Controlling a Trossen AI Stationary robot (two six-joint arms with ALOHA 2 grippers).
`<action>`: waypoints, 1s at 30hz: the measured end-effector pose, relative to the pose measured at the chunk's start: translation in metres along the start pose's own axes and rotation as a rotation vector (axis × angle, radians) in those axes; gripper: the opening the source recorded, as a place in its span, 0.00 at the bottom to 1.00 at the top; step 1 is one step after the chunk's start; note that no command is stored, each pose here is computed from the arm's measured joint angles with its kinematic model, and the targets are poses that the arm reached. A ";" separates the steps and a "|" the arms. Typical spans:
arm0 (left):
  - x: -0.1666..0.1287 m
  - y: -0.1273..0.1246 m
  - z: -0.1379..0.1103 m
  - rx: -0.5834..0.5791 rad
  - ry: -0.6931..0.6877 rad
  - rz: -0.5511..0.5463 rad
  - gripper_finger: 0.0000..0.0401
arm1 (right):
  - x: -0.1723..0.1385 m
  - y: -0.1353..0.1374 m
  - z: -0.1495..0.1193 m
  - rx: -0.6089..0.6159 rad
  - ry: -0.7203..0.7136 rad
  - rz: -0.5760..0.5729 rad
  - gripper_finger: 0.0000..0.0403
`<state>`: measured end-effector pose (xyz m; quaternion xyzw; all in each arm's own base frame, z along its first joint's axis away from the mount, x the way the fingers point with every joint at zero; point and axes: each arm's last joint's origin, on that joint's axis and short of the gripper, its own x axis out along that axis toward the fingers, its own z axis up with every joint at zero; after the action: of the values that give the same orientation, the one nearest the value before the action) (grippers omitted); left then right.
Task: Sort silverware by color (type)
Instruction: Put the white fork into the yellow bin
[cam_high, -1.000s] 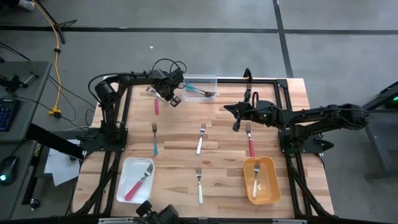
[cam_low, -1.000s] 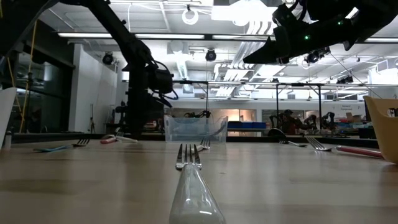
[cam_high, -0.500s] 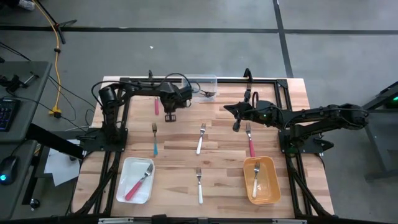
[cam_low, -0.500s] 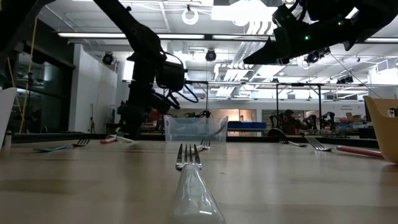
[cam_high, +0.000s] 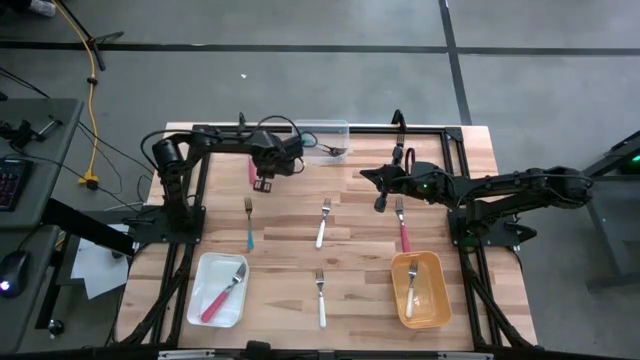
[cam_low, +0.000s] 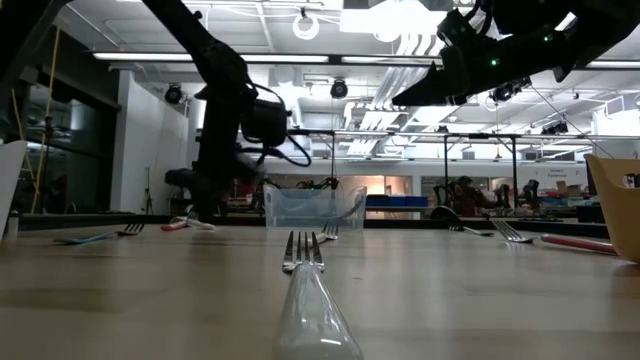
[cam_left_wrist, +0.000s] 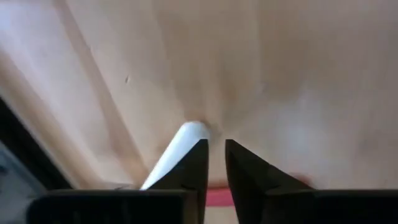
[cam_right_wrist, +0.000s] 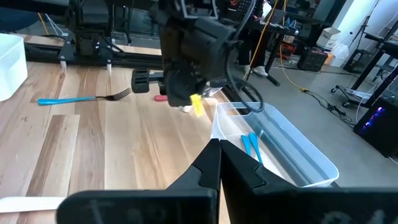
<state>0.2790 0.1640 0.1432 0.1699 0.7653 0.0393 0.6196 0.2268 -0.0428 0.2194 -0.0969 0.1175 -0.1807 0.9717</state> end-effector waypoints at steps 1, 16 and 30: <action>0.001 -0.001 0.000 0.009 0.018 0.022 0.15 | 0.000 0.000 0.000 0.000 -0.001 -0.001 0.00; 0.009 0.002 0.002 0.083 0.033 0.069 0.34 | 0.000 0.000 0.000 0.005 -0.005 -0.001 0.00; 0.018 0.000 0.004 0.139 0.059 0.032 0.19 | 0.000 0.000 0.000 0.004 -0.004 -0.001 0.00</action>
<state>0.2797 0.1688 0.1251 0.2236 0.7813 0.0012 0.5827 0.2269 -0.0428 0.2199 -0.0952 0.1149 -0.1811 0.9721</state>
